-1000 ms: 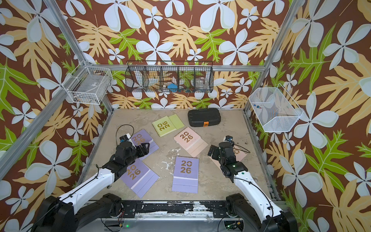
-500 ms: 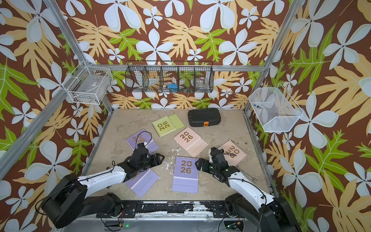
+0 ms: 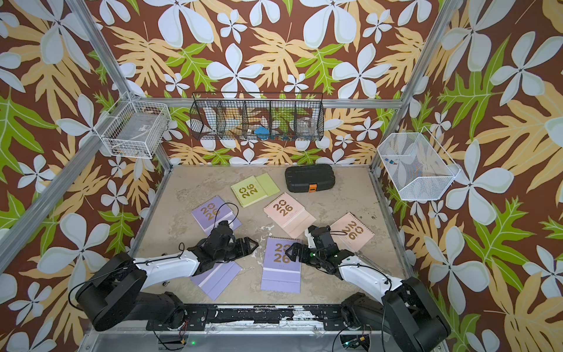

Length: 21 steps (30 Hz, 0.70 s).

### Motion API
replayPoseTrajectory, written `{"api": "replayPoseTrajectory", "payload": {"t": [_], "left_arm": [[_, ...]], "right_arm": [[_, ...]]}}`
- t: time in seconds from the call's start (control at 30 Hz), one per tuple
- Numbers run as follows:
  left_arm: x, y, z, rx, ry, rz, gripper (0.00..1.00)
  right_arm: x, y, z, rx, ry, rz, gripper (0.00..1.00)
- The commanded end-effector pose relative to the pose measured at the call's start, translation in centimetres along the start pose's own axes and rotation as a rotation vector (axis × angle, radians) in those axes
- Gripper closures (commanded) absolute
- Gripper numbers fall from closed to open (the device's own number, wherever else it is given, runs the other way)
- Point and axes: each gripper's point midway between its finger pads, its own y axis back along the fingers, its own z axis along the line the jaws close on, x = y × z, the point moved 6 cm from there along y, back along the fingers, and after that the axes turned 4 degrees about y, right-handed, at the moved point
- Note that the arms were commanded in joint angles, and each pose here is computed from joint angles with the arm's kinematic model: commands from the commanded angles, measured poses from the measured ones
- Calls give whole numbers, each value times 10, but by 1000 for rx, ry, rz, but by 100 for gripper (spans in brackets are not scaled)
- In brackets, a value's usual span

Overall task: Stack the calendars
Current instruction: Adjust the calendar at the center of the board.

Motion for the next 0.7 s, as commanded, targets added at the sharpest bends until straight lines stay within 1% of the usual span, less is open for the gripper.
{"api": "replayPoseTrajectory", "payload": {"t": [0.0,0.3,0.67], "left_arm": [[-1,-2,-7,33,7,8,22],[3,-10,-8,39,16,48,21],[4,-12,-5,28,28,53,21]], "right_arm": [[-1,-3,8,-54,-6,9,0],[2,-12,18,-71,9,34,0],[-3,-19,24,-96,28,55,0]]}}
